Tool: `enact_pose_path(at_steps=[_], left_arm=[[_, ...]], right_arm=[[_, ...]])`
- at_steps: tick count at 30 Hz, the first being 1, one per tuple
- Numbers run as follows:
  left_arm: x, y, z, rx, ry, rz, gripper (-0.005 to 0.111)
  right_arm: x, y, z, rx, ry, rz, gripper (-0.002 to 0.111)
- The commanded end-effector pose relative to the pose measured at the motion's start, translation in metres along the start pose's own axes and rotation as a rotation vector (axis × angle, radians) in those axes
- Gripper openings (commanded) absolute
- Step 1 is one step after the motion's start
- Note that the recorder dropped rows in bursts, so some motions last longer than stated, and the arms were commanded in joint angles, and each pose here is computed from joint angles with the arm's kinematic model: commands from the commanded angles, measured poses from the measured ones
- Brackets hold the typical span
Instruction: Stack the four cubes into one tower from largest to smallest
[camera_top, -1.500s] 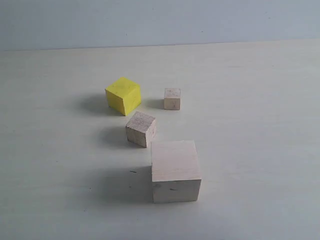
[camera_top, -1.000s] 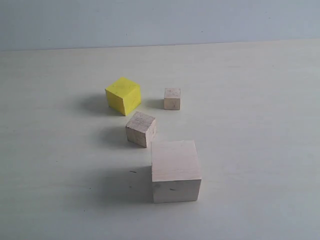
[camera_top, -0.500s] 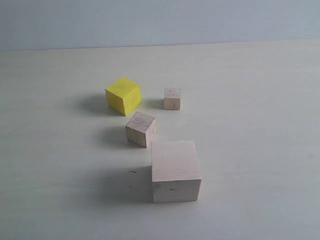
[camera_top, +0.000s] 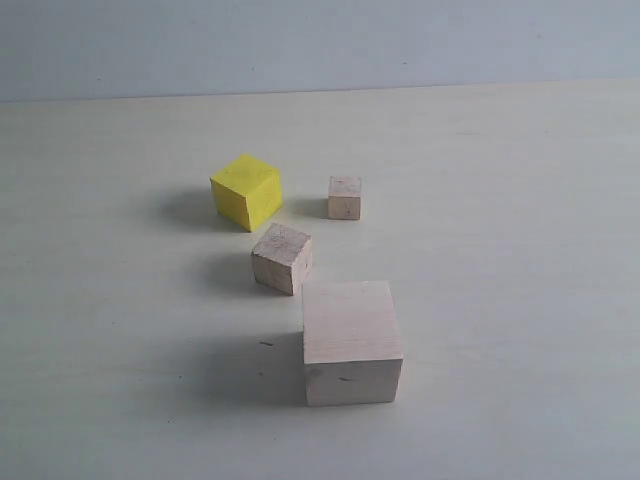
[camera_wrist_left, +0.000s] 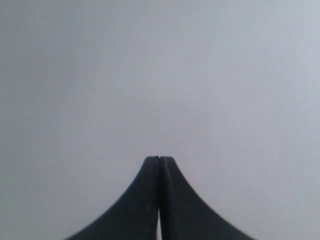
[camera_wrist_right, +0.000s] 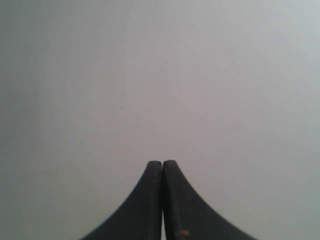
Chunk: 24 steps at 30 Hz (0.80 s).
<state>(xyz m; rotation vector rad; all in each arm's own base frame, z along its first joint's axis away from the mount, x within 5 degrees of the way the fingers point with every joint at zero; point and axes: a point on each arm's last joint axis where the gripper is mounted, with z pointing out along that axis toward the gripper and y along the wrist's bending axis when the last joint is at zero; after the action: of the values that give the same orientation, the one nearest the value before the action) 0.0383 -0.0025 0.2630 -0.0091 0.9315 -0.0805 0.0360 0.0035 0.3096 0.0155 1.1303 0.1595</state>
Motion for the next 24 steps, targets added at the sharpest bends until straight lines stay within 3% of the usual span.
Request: enact_pose_path(at_steps=[1,10,15,19,24], left_arm=[[-0.008,0.001,0.012,-0.034,0.270,-0.043,0.000],[-0.034,0.001,0.058,-0.064,0.543,-0.081,0.000],[-0.023,-0.005,0.082,-0.011,0.798,-0.074,0.000],[-0.003,-0.015,0.095,0.088,1.027,-0.003,0.000],[0.025,-0.031,0.101,0.170,1.281,-0.017,0.000]], right_arm=[[-0.011,0.002,0.013,-0.019,0.073,0.000,0.000],[0.009,0.009,0.051,-0.077,0.475,0.023,0.000],[0.038,0.020,0.066,-0.158,0.722,-0.015,0.000],[0.069,0.036,0.071,-0.286,0.953,-0.031,0.000],[0.101,0.053,0.070,-0.432,1.195,-0.008,0.000]])
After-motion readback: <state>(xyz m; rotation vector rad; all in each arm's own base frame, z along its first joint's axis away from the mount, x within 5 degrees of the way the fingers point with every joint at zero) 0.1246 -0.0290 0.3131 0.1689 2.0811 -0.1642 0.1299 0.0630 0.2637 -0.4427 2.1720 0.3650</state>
